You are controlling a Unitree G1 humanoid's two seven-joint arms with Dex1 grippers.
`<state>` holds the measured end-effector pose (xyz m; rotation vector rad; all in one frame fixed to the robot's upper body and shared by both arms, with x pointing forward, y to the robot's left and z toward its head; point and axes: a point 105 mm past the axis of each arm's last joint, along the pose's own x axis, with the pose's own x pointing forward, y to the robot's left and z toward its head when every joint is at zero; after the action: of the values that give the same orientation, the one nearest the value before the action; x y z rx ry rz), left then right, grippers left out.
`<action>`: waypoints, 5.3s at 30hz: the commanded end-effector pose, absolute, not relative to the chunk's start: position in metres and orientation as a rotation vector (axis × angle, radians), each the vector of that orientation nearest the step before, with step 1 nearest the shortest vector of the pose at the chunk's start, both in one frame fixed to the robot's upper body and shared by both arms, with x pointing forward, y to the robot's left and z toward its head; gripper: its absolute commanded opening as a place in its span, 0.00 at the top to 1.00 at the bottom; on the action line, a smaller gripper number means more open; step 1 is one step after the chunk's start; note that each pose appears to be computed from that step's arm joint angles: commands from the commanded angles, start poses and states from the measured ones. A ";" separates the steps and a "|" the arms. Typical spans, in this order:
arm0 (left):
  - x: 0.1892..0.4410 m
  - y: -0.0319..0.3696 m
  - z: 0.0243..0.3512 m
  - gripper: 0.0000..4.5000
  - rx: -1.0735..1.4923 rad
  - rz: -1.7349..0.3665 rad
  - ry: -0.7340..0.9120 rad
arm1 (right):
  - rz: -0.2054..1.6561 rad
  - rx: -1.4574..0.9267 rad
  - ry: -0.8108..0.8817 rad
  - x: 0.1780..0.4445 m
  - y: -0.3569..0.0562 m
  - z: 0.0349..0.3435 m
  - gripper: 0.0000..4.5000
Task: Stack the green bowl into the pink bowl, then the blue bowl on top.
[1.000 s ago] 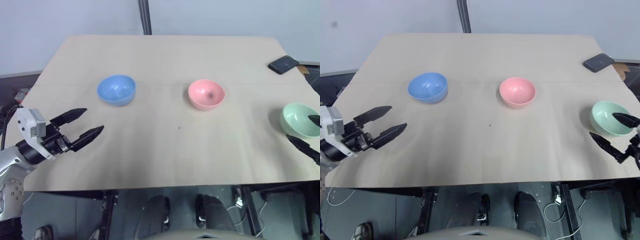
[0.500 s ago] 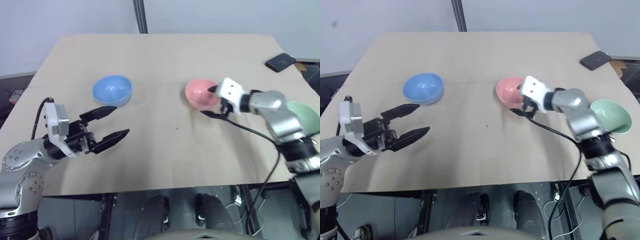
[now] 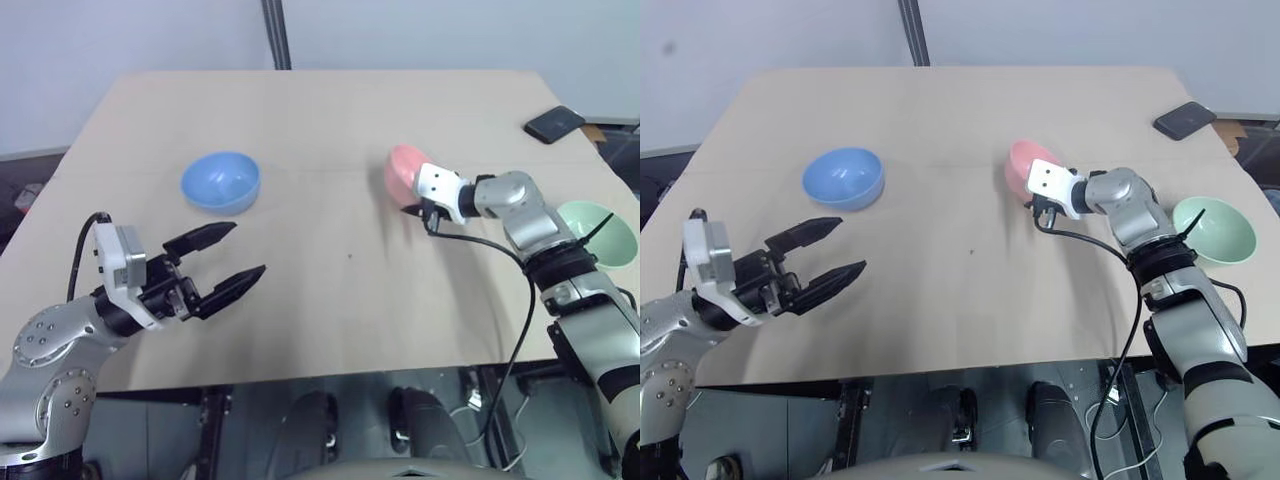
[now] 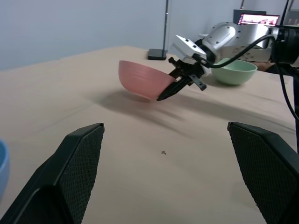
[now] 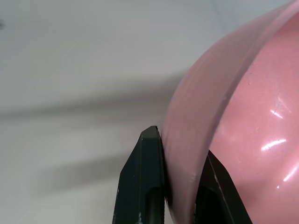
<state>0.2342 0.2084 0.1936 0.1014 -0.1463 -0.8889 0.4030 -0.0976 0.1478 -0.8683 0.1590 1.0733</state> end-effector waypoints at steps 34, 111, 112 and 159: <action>0.251 0.155 0.217 0.00 0.090 -1.380 -0.161 | 0.604 -0.599 0.225 0.287 -0.181 0.197 0.02; 0.373 0.221 0.216 0.00 0.726 -0.344 0.190 | 1.100 -0.416 -0.168 0.261 -0.092 0.234 0.02; 0.377 0.223 0.213 0.00 0.762 -0.334 0.219 | 1.077 -0.420 -0.166 0.263 -0.096 0.233 0.02; 0.292 0.078 0.244 0.17 0.577 -1.462 -0.237 | 0.771 -0.383 -0.090 0.278 -0.162 0.201 0.00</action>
<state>0.2898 0.0718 0.2310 0.6047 -0.1966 -1.5270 0.2796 -0.1622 0.1964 -0.3743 -0.0662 0.7760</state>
